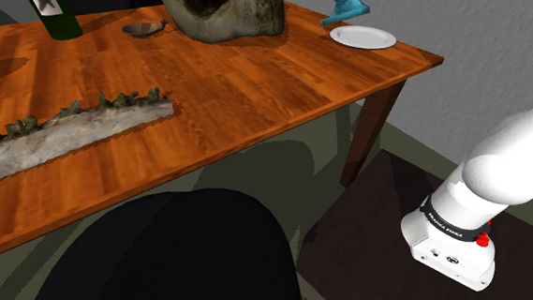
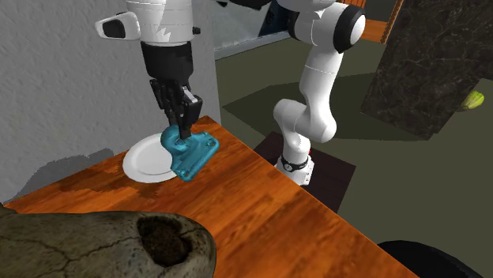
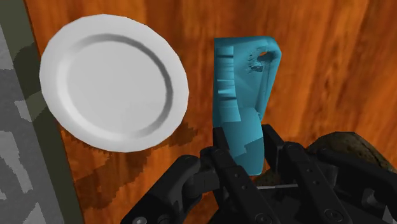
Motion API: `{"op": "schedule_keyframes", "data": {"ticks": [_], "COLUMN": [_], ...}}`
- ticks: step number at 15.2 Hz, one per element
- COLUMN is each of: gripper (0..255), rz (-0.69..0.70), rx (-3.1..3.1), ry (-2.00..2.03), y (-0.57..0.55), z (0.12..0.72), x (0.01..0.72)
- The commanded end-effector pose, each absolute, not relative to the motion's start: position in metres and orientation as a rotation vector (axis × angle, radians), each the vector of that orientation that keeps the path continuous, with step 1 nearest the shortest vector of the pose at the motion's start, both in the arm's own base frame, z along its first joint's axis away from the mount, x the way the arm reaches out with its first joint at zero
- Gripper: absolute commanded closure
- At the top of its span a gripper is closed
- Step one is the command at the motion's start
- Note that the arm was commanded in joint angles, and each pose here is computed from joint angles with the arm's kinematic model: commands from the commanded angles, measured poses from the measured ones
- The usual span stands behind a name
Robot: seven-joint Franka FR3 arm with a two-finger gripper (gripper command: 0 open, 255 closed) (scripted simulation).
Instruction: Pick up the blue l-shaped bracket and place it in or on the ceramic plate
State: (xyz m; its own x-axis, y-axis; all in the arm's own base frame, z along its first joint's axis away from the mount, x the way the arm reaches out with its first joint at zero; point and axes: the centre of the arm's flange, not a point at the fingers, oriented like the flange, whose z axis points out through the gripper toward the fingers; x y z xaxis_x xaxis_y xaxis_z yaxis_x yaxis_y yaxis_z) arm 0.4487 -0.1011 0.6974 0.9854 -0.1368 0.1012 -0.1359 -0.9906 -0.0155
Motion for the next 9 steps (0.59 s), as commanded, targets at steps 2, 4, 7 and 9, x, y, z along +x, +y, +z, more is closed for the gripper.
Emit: {"op": "schedule_keyframes", "data": {"ticks": [2, 4, 7, 9], "gripper": [255, 255, 255, 255], "rz": [-0.159, -0.159, -0.159, -0.159], "rx": [-3.122, -3.122, -3.122, -3.122], "ry": [0.213, 0.213, 0.213, 0.213], "y": [-0.144, -0.169, -0.208, -0.234], "z": [0.698, 0.7, 0.703, 0.705], "x": [0.442, 0.437, 0.43, 0.425]}}
